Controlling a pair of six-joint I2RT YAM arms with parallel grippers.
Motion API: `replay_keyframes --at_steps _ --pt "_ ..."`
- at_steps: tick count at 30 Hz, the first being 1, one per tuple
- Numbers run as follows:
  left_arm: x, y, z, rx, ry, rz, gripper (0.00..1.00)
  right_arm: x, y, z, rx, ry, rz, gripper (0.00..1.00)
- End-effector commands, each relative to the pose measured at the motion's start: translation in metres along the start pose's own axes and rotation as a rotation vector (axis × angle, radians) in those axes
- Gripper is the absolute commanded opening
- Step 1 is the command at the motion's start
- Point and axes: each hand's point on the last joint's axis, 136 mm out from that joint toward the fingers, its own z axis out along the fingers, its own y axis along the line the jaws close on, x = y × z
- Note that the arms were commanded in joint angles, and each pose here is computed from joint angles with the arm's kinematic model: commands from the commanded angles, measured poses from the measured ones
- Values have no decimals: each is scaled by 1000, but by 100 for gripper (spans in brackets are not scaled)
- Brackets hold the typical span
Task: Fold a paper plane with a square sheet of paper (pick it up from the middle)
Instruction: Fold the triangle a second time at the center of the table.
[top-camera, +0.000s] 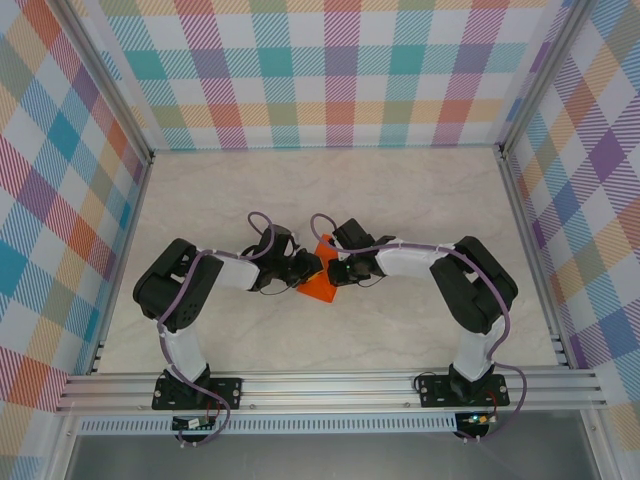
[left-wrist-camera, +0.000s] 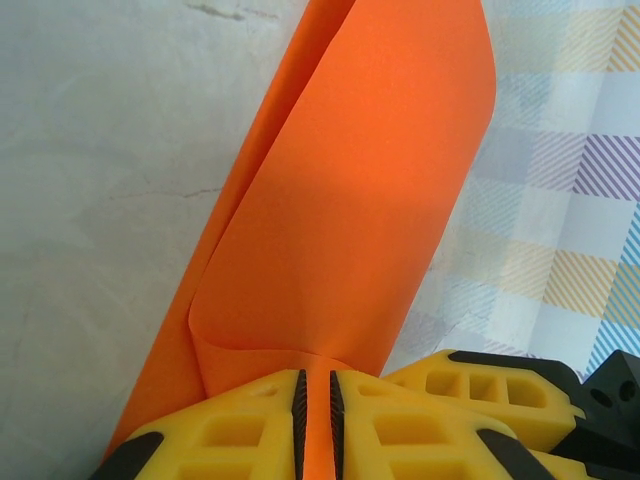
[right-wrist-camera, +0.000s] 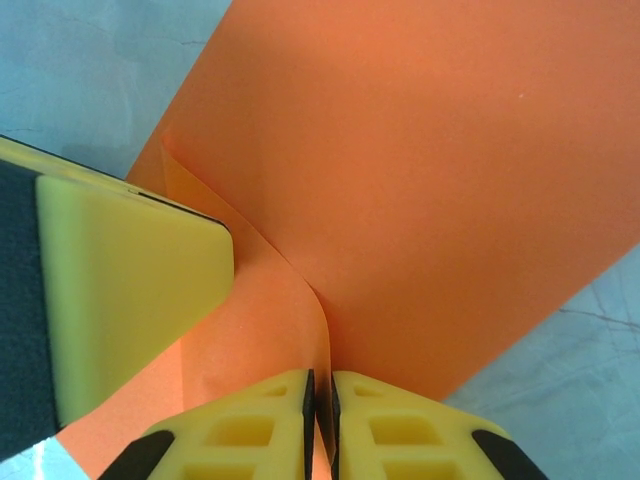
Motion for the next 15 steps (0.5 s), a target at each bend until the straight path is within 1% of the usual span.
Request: replay_keyframes --at_steps 1,2,4,7,8,9,13,15 --pt "8 19 9 -65 11 0 17 -3 -3 2 17 6 8 17" --pt "9 22 10 -73 14 -2 17 -5 -1 -1 11 -2 10 18" --pt "10 27 12 -84 17 -6 16 -11 1 -12 12 -27 15 24" --pt "13 33 13 -96 20 -8 16 -15 1 -28 29 -59 27 30" --pt "13 34 12 -101 20 -8 16 -16 0 -32 32 -68 32 34" --pt "13 35 12 -105 20 -6 16 -15 0 -37 30 -73 36 35" --pt "14 35 11 -107 21 -2 16 -13 0 -51 27 -100 52 39" --pt "14 35 11 -107 22 -2 16 -11 7 -55 -15 -99 47 37"
